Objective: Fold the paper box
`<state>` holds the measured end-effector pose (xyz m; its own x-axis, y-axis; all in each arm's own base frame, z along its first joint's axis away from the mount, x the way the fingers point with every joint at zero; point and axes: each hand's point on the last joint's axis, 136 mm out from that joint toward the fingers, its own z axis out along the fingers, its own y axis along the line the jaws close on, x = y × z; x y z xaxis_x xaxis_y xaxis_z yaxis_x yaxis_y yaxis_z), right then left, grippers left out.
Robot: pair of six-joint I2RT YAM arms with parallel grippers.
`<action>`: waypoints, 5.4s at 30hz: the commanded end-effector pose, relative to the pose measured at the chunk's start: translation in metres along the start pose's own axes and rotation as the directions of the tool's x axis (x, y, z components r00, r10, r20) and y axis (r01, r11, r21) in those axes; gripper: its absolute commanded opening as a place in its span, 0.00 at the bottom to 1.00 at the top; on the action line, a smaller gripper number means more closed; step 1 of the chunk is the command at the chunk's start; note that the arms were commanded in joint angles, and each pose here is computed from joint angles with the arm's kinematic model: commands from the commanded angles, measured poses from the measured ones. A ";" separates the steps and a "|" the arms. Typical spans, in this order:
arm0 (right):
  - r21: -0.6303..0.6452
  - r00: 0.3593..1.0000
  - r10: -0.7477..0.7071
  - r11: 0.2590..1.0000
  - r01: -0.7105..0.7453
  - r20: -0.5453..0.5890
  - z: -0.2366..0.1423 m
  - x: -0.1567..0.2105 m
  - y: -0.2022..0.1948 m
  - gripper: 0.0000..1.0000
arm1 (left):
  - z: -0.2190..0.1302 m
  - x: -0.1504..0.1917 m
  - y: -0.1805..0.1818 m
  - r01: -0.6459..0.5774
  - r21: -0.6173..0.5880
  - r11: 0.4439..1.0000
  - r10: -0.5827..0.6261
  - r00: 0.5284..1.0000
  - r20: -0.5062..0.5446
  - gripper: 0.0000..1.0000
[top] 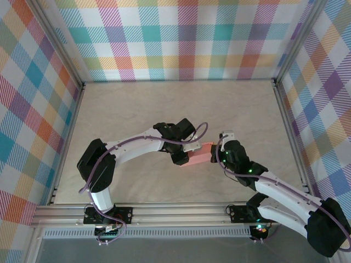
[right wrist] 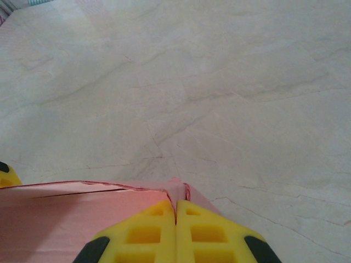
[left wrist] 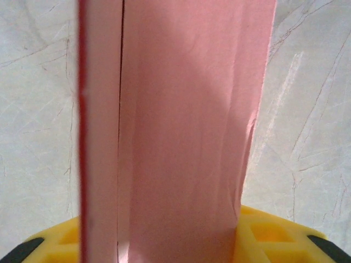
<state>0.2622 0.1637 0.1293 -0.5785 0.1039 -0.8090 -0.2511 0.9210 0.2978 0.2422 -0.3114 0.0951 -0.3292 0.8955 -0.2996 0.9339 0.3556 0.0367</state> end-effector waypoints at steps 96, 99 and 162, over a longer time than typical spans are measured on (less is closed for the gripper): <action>0.236 0.984 -0.107 0.962 0.139 -0.145 -0.008 0.002 -0.003 0.00 | -0.055 -0.016 0.041 0.450 -0.202 0.870 -0.411 0.887 0.209 0.29; 0.237 0.984 -0.105 0.962 0.138 -0.146 -0.008 0.003 -0.003 0.00 | -0.053 -0.017 0.039 0.451 -0.187 0.873 -0.414 0.887 0.206 0.26; 0.215 0.984 -0.101 0.968 0.132 -0.150 0.001 0.014 0.002 0.02 | -0.028 -0.004 0.025 0.768 0.033 0.639 -0.740 0.603 0.296 0.00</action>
<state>0.2593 0.1623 0.1285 -0.6406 -0.0396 -0.7668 -0.1318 0.9895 0.0590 0.2673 -0.3051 0.1321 -0.8460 0.1942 -0.4966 0.3542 0.9008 -0.2511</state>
